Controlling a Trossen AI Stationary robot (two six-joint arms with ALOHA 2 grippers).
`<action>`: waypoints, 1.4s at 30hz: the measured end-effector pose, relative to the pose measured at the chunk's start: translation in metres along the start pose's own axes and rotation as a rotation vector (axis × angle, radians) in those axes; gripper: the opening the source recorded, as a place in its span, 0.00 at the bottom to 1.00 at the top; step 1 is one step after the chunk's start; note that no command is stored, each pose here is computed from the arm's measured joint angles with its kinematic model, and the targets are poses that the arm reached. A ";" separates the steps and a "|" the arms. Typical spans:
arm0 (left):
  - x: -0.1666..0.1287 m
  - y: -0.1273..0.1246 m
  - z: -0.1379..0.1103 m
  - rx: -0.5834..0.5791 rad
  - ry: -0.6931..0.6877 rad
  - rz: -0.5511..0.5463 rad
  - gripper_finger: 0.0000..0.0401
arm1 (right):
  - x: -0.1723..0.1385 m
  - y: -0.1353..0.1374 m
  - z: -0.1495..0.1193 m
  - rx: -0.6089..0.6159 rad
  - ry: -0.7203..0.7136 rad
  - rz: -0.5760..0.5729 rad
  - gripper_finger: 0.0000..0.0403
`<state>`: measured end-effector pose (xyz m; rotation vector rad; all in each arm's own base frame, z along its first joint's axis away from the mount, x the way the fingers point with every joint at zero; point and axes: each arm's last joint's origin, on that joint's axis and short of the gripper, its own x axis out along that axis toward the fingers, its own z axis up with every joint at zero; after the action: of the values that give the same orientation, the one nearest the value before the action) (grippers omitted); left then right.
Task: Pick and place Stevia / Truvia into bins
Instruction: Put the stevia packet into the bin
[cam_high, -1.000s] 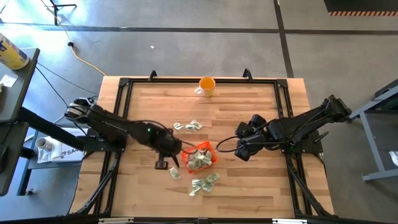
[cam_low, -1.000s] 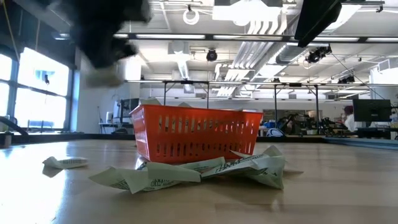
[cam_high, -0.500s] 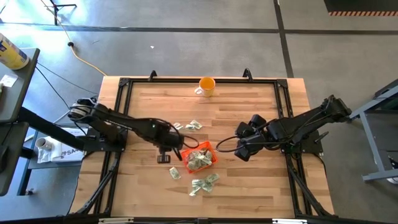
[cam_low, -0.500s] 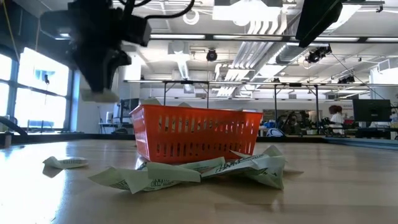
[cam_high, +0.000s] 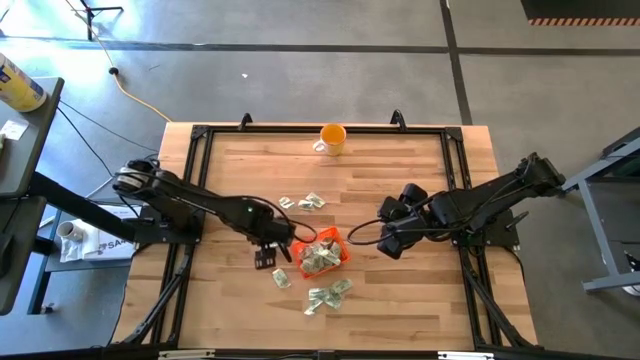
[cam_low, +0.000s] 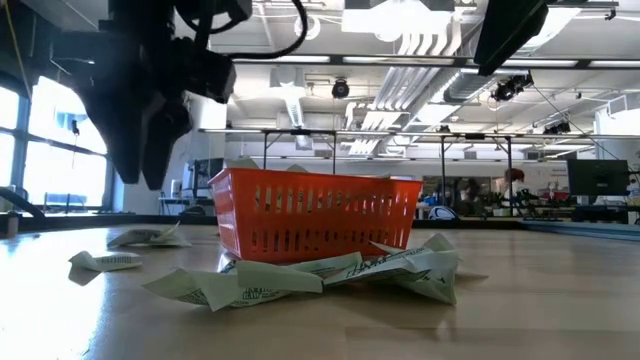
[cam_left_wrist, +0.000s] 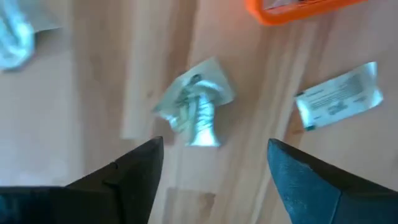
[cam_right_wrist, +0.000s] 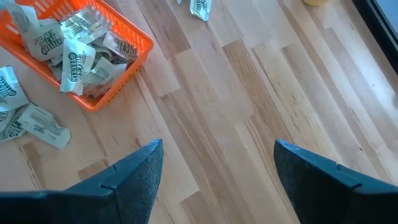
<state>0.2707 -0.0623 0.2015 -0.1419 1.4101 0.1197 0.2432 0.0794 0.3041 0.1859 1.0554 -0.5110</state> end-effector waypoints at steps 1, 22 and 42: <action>0.004 -0.001 0.002 0.001 0.001 -0.008 0.78 | 0.000 0.000 0.000 0.000 -0.001 -0.001 0.73; 0.029 -0.003 0.012 0.030 0.087 0.088 0.07 | 0.000 0.000 0.000 -0.001 0.002 -0.002 0.73; -0.014 -0.020 0.071 -0.025 -0.305 -0.372 0.42 | 0.001 -0.003 0.002 -0.002 0.003 -0.021 0.73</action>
<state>0.3409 -0.0697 0.2271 -0.3869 1.0588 -0.1443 0.2432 0.0757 0.3042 0.1742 1.0620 -0.5285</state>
